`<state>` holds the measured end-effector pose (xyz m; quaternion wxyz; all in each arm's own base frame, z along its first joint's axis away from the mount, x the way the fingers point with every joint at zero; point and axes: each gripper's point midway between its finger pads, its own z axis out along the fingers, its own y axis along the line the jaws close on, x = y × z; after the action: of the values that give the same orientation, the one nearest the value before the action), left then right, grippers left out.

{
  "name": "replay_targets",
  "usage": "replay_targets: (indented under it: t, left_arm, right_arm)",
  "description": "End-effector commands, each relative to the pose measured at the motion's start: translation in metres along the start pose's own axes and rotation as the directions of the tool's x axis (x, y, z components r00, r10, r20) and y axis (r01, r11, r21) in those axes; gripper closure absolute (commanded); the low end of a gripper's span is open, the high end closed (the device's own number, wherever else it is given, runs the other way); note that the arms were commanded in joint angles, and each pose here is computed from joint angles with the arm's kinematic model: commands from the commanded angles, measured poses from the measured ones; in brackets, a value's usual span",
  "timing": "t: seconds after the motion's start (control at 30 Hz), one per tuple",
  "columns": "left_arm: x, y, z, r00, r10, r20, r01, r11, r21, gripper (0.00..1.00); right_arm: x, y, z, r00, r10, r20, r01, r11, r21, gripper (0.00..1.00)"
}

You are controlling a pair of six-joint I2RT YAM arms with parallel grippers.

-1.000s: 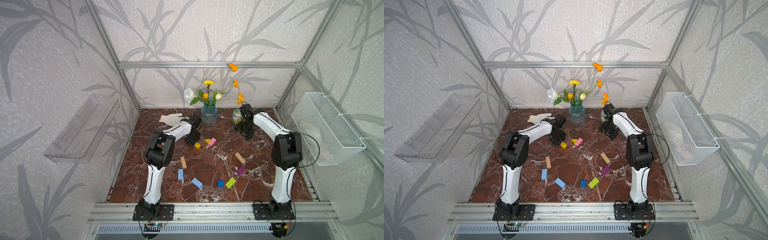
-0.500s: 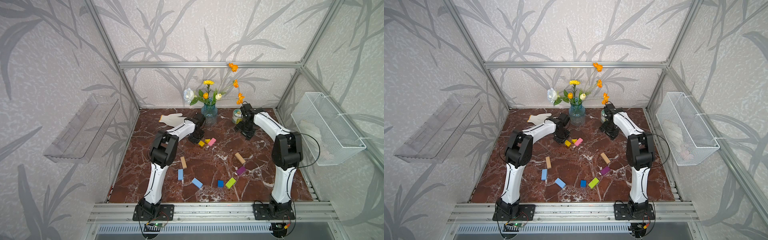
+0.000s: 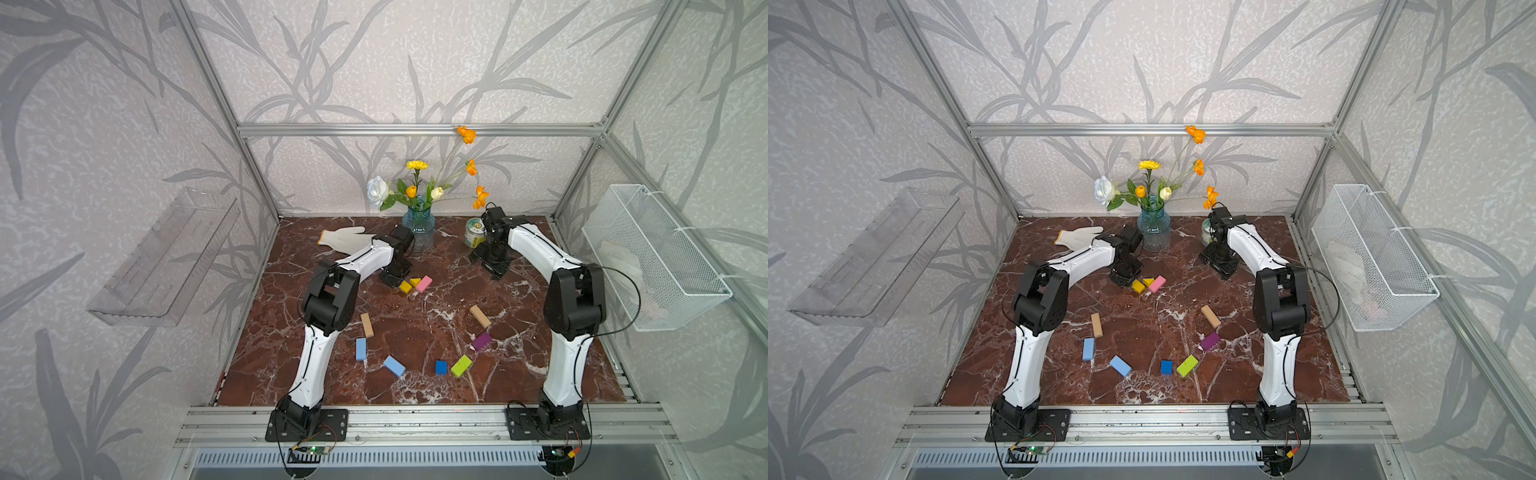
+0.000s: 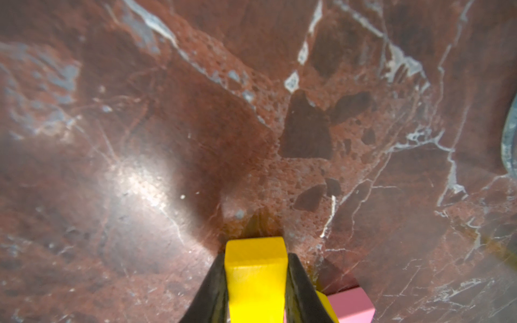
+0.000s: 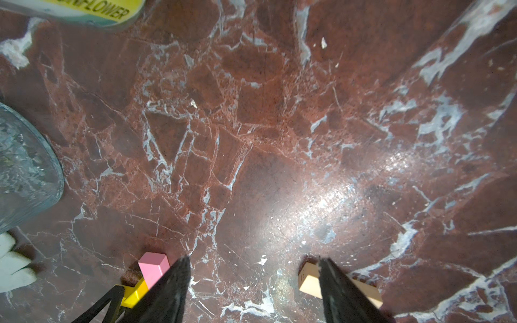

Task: Assemble a heart with building blocks
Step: Assemble the building block at the center of the board.

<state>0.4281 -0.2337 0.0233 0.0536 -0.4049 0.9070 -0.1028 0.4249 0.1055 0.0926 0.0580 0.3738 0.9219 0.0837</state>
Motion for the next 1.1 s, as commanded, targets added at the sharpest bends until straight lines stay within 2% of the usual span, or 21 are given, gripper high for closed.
replay_targets:
  t: [0.0, 1.07]
  left_arm:
    - [0.0086, 0.0143, 0.0156, 1.0, 0.004, -0.024, -0.006, 0.997, -0.077, 0.75]
    - [0.0128, 0.0107, 0.0196, 0.999, 0.008, -0.037, -0.011, 0.995, -0.097, 0.71]
  right_arm:
    - [-0.0037, 0.001, -0.0061, 1.0, -0.006, 0.008, 0.006, 1.0, -0.014, 0.26]
    - [-0.0085, 0.0045, -0.0036, 1.0, -0.009, 0.006, 0.009, 0.999, -0.037, 0.26]
